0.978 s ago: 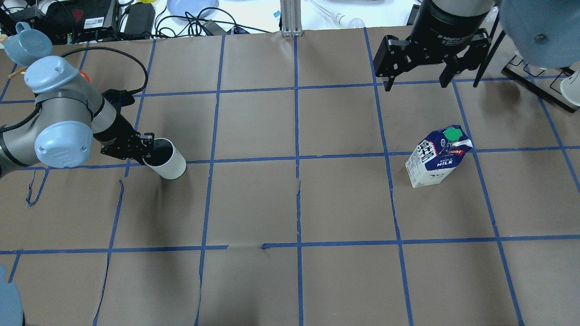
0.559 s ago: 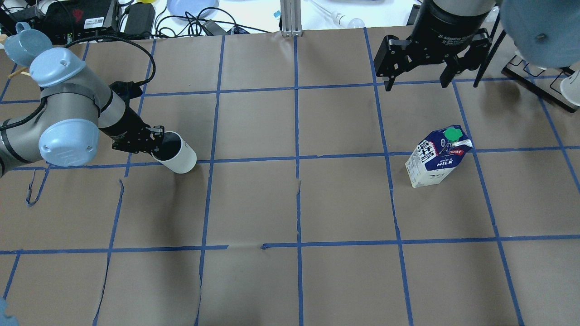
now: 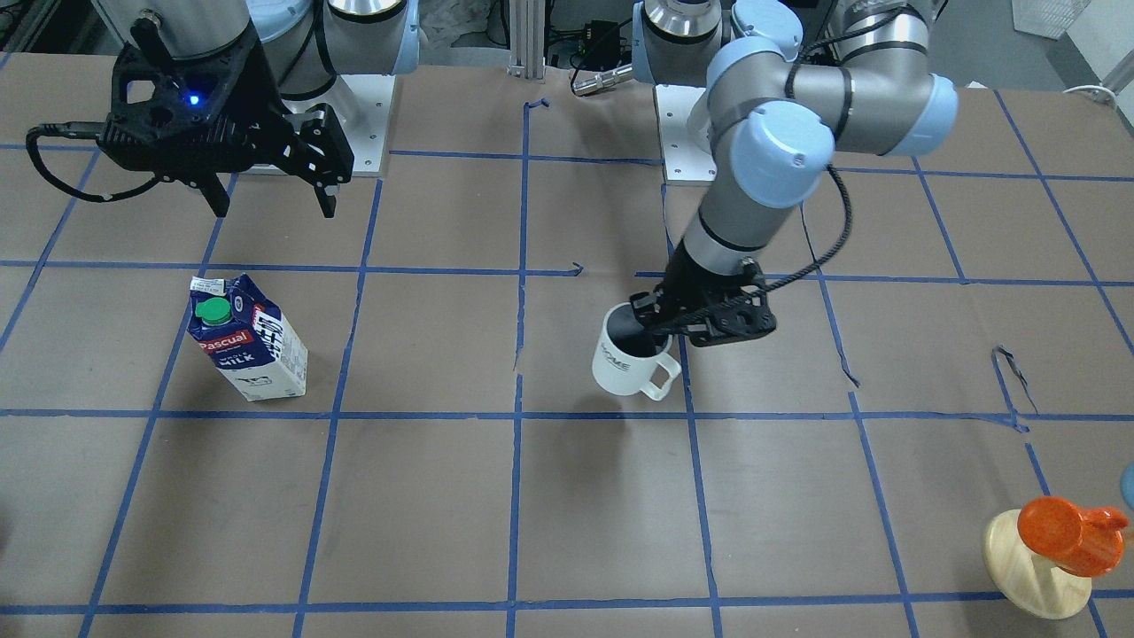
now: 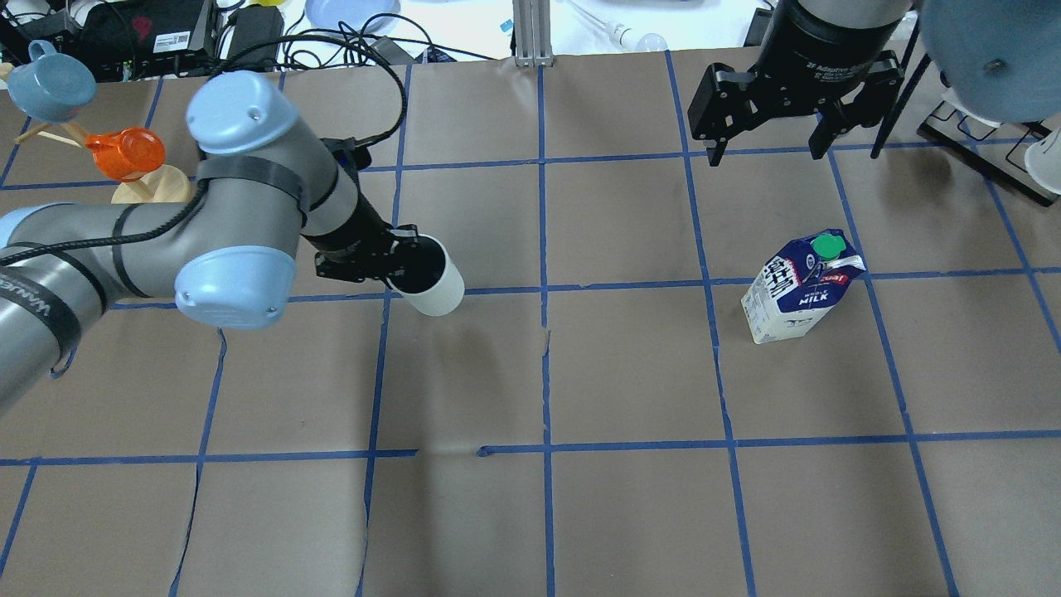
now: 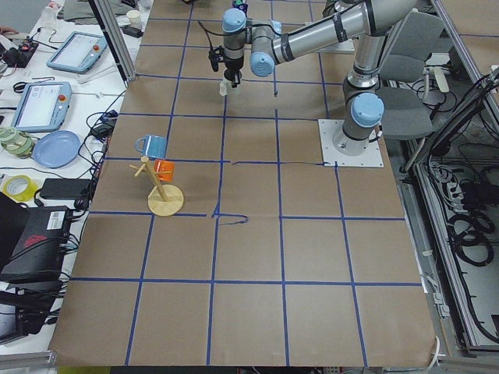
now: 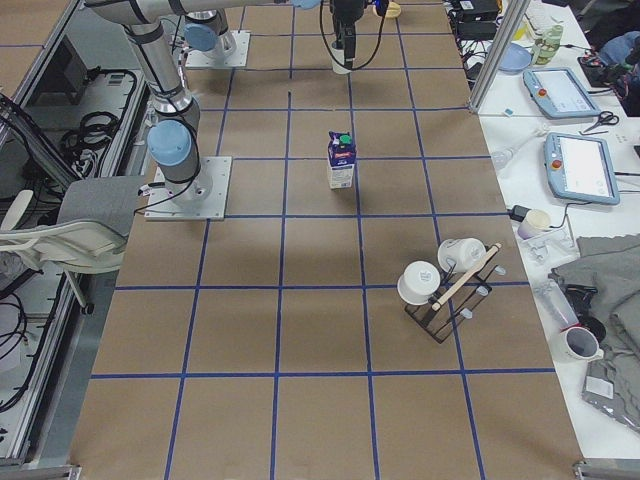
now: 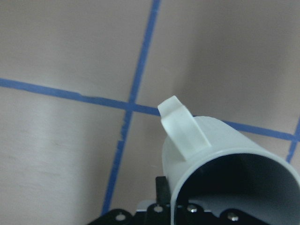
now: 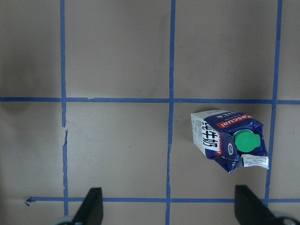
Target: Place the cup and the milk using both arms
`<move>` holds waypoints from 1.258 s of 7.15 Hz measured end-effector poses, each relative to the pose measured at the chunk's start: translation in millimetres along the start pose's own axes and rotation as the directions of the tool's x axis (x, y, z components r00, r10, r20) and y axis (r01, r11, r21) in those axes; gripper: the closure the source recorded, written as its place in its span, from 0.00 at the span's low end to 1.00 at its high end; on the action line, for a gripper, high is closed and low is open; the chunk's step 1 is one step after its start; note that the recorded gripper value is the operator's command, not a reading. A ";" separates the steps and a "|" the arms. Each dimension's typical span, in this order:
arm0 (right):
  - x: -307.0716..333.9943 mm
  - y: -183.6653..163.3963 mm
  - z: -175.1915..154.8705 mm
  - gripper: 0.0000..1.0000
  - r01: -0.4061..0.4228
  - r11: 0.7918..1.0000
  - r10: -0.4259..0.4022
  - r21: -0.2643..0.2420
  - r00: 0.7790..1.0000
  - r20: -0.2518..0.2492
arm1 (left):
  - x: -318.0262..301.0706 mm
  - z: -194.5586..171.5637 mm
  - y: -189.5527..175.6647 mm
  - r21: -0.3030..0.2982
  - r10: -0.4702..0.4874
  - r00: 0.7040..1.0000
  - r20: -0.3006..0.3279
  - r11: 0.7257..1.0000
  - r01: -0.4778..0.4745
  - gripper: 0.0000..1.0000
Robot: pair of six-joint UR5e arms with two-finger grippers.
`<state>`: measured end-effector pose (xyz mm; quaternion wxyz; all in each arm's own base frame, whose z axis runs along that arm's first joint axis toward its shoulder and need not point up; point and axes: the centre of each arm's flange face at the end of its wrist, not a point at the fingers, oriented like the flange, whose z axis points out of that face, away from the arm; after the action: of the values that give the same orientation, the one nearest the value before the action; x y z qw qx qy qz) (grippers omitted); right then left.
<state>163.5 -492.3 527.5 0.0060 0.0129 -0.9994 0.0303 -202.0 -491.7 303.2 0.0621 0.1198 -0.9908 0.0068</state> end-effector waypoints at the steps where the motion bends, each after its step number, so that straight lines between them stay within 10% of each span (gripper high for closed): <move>1: 0.8 0.0 0.2 0.00 0.003 1.000 -0.003 -0.001 1.000 -0.004 | 26.4 8.5 15.3 0.003 -0.008 1.000 -0.005 1.000 0.008 1.00; 5: 4.7 0.9 16.8 0.00 0.018 0.999 -0.019 -0.037 1.000 -0.010 | 75.0 27.9 -20.1 0.076 -0.101 0.992 -0.073 0.991 0.106 1.00; 9: 96.1 -27.0 99.7 0.00 0.011 0.992 -0.010 -0.128 1.000 0.012 | 97.4 62.6 -20.4 0.054 -0.084 0.995 -0.061 0.995 0.088 0.97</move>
<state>67.0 -527.8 430.9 0.0012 0.0180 -0.9993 -0.0341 -298.6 -536.3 253.2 0.0881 0.1639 -0.9819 0.0359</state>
